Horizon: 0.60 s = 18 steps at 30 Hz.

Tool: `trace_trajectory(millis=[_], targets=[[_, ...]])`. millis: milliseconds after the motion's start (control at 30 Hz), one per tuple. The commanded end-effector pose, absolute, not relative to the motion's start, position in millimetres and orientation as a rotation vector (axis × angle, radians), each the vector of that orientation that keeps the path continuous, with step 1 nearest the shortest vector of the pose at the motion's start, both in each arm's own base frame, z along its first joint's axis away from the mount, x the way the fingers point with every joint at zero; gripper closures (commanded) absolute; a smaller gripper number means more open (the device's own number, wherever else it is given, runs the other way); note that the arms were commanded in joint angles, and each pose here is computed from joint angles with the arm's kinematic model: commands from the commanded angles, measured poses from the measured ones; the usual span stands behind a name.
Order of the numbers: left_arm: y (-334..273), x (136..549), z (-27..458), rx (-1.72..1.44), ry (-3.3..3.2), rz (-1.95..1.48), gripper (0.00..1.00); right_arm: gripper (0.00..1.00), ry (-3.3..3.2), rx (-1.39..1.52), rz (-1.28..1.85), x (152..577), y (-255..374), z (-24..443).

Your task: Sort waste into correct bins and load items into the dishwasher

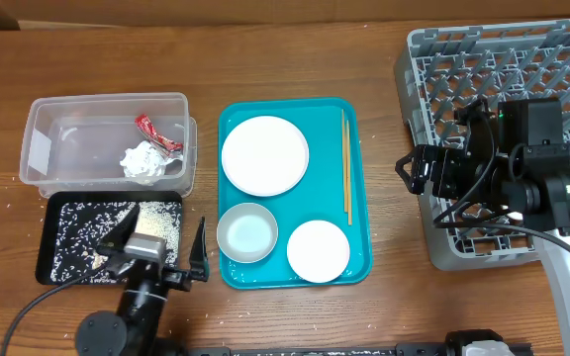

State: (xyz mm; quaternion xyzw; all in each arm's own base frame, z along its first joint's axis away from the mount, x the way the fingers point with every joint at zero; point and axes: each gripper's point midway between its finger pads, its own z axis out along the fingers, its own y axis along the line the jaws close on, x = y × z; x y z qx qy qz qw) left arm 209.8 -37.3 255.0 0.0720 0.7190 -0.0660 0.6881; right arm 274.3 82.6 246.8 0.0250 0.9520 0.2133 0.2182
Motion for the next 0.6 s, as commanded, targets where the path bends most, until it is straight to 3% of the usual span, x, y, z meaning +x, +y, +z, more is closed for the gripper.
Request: trace_trajectory(millis=[0,300,567], targets=[[-38,218,223,0.181,1.619,-0.134,0.0,0.0,2.622,0.054,0.586,274,84,250],[-41,242,158,0.178,1.63,-0.144,0.0,0.0,2.622,0.054,0.586,274,84,250],[-41,243,158,0.178,1.629,-0.145,0.0,0.0,2.622,0.054,0.586,274,84,250]])
